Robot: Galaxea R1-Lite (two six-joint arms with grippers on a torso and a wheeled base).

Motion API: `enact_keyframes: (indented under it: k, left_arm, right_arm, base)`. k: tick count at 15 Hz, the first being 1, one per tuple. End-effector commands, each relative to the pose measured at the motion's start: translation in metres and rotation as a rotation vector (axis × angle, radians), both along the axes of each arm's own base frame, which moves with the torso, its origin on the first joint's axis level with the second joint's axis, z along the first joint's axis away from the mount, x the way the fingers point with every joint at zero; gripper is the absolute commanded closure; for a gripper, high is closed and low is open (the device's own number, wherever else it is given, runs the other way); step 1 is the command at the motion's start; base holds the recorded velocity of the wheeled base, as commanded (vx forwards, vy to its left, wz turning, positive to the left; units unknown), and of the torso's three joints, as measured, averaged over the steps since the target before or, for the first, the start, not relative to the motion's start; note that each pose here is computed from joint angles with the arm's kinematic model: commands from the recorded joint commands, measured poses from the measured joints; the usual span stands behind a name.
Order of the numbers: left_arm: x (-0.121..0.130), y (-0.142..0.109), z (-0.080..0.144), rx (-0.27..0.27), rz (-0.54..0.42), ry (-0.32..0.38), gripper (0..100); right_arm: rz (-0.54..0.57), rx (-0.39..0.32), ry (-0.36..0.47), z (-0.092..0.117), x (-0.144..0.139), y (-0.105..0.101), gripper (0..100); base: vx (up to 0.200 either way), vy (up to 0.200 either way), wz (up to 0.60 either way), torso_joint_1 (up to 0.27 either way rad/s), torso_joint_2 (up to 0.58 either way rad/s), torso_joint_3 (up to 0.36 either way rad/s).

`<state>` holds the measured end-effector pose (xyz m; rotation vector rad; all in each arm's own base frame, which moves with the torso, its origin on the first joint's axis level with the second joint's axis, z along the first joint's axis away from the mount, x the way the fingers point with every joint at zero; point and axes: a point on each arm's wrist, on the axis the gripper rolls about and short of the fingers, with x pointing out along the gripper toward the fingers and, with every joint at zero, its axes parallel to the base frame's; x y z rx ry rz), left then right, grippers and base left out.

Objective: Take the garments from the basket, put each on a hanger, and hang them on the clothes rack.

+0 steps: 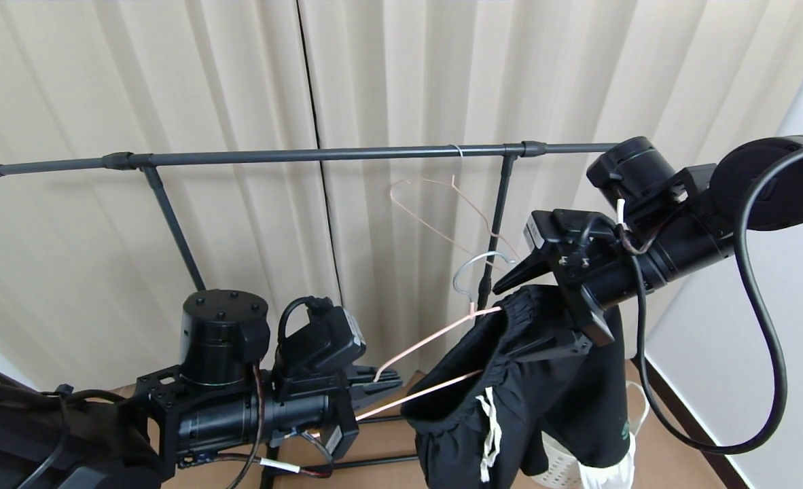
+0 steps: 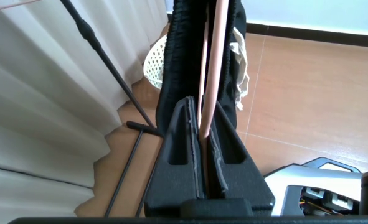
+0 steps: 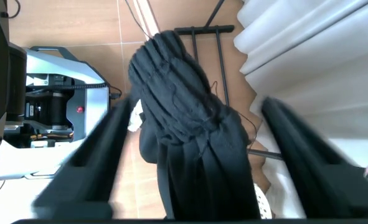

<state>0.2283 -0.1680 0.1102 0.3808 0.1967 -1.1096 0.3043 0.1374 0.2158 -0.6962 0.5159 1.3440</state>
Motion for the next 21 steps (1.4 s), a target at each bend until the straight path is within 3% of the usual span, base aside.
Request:
enact_keyframes:
  k: [1, 9, 14, 19, 20, 21]
  left_arm:
    - [0.002, -0.002, 0.000, -0.001, -0.001, -0.002, 100]
    - [0.006, 0.001, -0.001, -0.004, 0.018, 0.007, 100]
    - [0.009, 0.001, -0.009, -0.042, 0.022, -0.049, 100]
    - [0.007, 0.002, -0.011, -0.046, 0.019, -0.056, 100]
    - [0.006, 0.003, -0.009, -0.066, 0.017, -0.077, 0]
    - [0.005, 0.003, -0.009, -0.078, 0.011, -0.084, 0]
  right_arm:
    - [0.002, 0.001, -0.001, 0.000, 0.000, 0.000, 100]
    - [0.002, 0.003, -0.001, 0.004, -0.005, -0.002, 100]
    - [0.015, 0.003, -0.006, 0.007, -0.011, 0.000, 100]
    - [0.014, 0.009, -0.018, 0.012, -0.016, -0.001, 100]
    - [0.014, 0.010, -0.019, 0.013, -0.016, -0.001, 100]
    - [0.014, 0.010, -0.013, 0.013, -0.017, -0.001, 100]
  base:
    - [0.000, 0.000, 0.00, 0.000, 0.00, 0.000]
    - [0.000, 0.000, 0.00, 0.000, 0.00, 0.000]
    - [0.000, 0.000, 0.00, 0.000, 0.00, 0.000]
    - [0.000, 0.000, 0.00, 0.000, 0.00, 0.000]
    - [0.000, 0.000, 0.00, 0.000, 0.00, 0.000]
    - [0.000, 0.000, 0.00, 0.000, 0.00, 0.000]
